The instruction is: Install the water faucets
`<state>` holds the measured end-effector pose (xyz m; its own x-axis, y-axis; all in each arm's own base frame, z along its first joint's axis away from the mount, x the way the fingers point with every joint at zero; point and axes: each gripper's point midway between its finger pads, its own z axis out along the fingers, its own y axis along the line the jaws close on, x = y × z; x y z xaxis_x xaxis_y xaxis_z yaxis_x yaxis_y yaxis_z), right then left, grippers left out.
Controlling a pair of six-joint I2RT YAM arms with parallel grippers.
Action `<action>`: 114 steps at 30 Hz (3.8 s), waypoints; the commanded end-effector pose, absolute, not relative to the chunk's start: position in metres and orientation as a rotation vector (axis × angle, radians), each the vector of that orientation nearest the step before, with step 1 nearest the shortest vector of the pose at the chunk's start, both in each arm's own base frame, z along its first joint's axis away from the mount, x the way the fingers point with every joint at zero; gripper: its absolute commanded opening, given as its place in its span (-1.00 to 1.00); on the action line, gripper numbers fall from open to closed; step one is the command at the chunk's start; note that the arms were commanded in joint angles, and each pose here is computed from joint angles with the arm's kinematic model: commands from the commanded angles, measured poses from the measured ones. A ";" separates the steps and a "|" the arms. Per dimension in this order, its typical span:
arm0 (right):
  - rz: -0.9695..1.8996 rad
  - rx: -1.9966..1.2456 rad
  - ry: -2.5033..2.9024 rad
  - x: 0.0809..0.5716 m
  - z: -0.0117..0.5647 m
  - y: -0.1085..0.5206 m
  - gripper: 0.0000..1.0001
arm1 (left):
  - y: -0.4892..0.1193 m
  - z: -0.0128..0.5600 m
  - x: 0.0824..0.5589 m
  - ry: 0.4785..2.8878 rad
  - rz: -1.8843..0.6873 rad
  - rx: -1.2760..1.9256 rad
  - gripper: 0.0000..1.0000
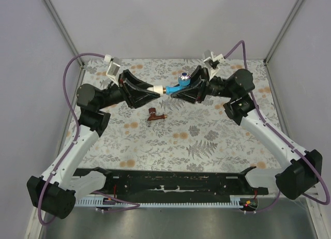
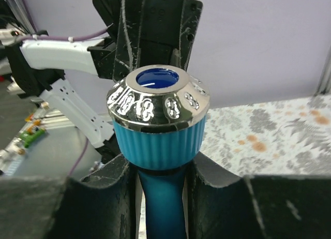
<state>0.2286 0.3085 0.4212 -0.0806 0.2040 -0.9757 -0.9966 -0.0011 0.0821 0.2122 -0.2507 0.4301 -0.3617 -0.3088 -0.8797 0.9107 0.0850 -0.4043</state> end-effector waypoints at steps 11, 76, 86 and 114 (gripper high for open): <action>1.812 -0.509 1.738 0.232 0.352 0.331 -1.00 | -0.236 0.409 0.188 0.981 -0.942 1.079 -0.96; 0.909 -1.189 0.836 0.232 0.358 0.294 0.12 | -0.236 0.361 0.200 1.583 -1.703 0.126 -0.96; 1.316 -0.978 1.199 0.226 0.349 0.303 -0.95 | -0.237 0.358 0.199 1.464 -1.425 0.491 -0.96; 1.430 -0.599 1.674 0.253 0.335 0.284 0.74 | -0.210 0.321 0.220 1.390 -0.937 0.678 -0.96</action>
